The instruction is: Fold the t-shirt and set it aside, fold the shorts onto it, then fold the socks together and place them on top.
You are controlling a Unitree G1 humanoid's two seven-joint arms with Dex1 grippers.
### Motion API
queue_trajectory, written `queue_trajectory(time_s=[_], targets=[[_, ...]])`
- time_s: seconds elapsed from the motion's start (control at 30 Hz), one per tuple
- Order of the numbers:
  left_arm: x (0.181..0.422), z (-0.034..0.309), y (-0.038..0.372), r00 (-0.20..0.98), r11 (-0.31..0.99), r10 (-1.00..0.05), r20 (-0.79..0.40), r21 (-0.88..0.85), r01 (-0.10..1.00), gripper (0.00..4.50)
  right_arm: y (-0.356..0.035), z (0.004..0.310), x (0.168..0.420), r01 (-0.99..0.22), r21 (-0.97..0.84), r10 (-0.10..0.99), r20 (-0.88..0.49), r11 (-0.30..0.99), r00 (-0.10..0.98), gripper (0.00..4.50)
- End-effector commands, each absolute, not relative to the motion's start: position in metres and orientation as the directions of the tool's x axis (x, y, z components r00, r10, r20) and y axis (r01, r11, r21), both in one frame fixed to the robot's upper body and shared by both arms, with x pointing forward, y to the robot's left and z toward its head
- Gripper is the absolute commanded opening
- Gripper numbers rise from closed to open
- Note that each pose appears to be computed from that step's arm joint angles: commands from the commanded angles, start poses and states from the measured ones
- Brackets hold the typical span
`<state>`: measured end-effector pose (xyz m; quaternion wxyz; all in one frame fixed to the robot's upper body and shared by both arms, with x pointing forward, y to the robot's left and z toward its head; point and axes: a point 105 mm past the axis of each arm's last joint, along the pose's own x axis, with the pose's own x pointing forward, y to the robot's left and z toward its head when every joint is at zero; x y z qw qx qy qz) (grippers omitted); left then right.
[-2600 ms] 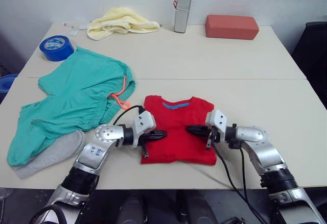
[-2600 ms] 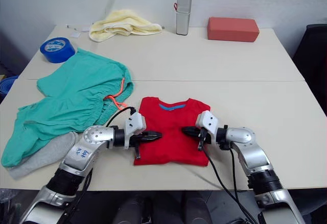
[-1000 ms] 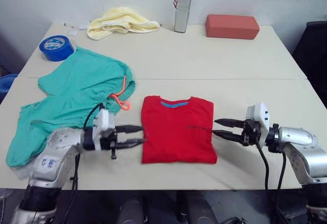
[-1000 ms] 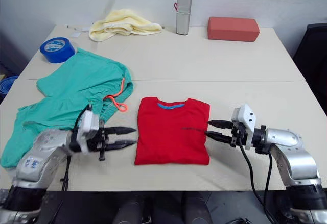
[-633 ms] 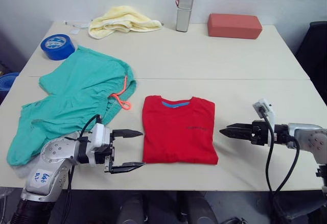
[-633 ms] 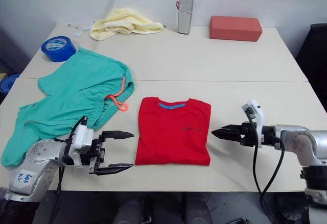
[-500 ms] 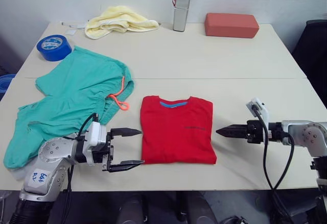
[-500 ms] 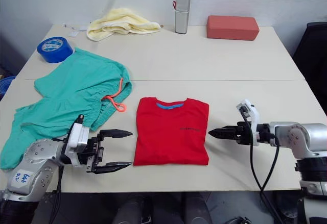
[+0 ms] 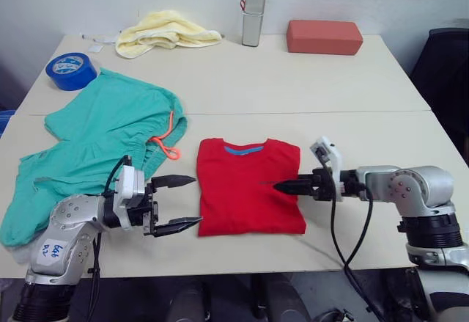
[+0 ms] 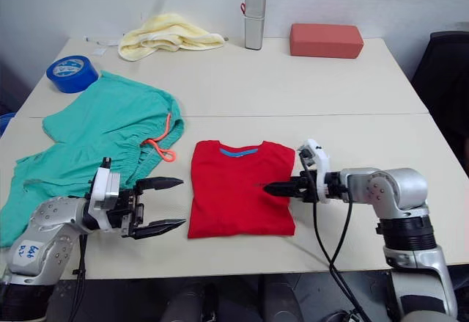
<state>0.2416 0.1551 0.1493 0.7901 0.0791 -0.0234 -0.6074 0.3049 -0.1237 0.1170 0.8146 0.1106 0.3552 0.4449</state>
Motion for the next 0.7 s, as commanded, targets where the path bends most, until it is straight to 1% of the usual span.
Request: queue_trajectory(time_s=[0.03,0.07,0.17,0.27,0.4,0.43,0.7], targets=[[0.245,0.154,0.154,0.268,0.259,-0.963,-0.03,0.179,0.949,4.5,-0.112,0.081,0.293,-0.632,0.458,0.741,-0.603,0.625,0.295,4.09],[0.246,0.154,0.153,0.269,0.259,-0.963,-0.027,0.182,0.948,4.5,-0.113,0.075,0.295,-0.632,0.422,0.713,-0.626,0.65,0.316,3.88],[0.249,0.155,0.151,0.267,0.258,-0.964,-0.021,0.187,0.948,4.5,-0.115,0.068,0.301,-0.62,0.383,0.683,-0.633,0.685,0.363,2.85],[0.252,0.155,0.149,0.266,0.259,-0.964,-0.015,0.193,0.947,4.5,-0.117,0.069,0.304,-0.615,0.375,0.68,-0.621,0.694,0.388,1.74],[0.254,0.155,0.146,0.266,0.259,-0.964,-0.011,0.199,0.945,4.5,-0.132,0.077,0.306,-0.625,0.352,0.674,-0.621,0.696,0.4,0.29],[0.255,0.155,0.146,0.266,0.259,-0.964,-0.011,0.2,0.945,4.5,-0.137,0.08,0.307,-0.626,0.348,0.672,-0.621,0.698,0.403,0.02],[0.26,0.159,0.149,0.279,0.271,-0.96,-0.007,0.218,0.938,4.5,-0.188,0.105,0.312,-0.623,0.312,0.652,-0.618,0.717,0.44,0.02]])
